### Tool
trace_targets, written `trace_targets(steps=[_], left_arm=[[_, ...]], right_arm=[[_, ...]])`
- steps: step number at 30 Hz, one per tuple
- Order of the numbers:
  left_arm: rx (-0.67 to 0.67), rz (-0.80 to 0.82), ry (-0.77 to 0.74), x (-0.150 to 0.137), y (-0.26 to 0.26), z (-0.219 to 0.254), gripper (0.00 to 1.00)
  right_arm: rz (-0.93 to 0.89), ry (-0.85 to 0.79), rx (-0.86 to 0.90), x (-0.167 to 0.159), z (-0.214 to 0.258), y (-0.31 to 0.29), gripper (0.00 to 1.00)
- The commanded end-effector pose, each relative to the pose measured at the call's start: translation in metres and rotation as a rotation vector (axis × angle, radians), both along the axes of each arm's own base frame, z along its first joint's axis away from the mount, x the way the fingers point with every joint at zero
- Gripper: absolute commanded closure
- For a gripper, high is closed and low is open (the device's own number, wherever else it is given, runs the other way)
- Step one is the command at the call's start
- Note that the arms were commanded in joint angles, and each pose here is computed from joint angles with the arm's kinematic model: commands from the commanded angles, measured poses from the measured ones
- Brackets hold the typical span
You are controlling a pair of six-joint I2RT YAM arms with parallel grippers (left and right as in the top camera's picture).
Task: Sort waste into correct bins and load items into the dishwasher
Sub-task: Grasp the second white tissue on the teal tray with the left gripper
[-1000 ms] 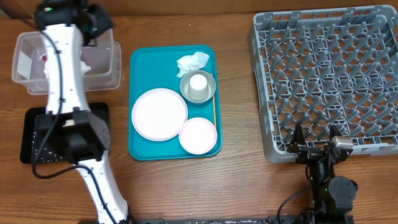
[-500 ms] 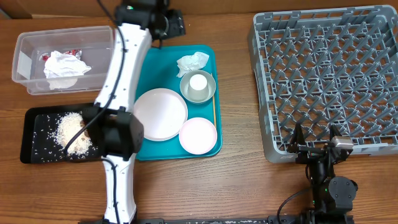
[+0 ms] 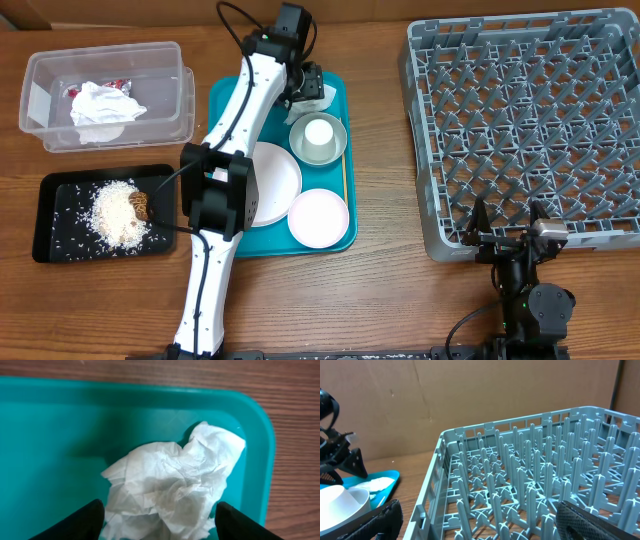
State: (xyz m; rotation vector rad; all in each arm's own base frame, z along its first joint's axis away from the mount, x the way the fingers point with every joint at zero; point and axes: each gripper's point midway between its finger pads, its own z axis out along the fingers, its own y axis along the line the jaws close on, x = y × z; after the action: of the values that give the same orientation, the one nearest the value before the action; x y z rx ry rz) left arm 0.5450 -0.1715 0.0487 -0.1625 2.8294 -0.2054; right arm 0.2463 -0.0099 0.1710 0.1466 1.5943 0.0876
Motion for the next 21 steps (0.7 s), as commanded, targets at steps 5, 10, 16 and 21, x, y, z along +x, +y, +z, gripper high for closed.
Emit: trace_targets(steps=[5,10,16,21], left_arm=[[0.064,0.026,0.087,-0.010,0.008,-0.045,0.28],[0.073,0.027,0.094,-0.011,0.010,-0.048,0.31],[0.070,0.028,0.086,-0.010,0.010,-0.045,0.88],[0.055,0.048,0.042,0.002,0.018,-0.018,0.96]], right_arm=[[0.002,-0.005,-0.003,0.000,-0.001,0.000,0.00],[0.002,-0.005,-0.003,0.000,-0.001,0.000,0.00],[0.002,-0.005,-0.003,0.000,-0.001,0.000,0.00],[0.002,-0.005,-0.004,0.000,-0.001,0.000,0.00]])
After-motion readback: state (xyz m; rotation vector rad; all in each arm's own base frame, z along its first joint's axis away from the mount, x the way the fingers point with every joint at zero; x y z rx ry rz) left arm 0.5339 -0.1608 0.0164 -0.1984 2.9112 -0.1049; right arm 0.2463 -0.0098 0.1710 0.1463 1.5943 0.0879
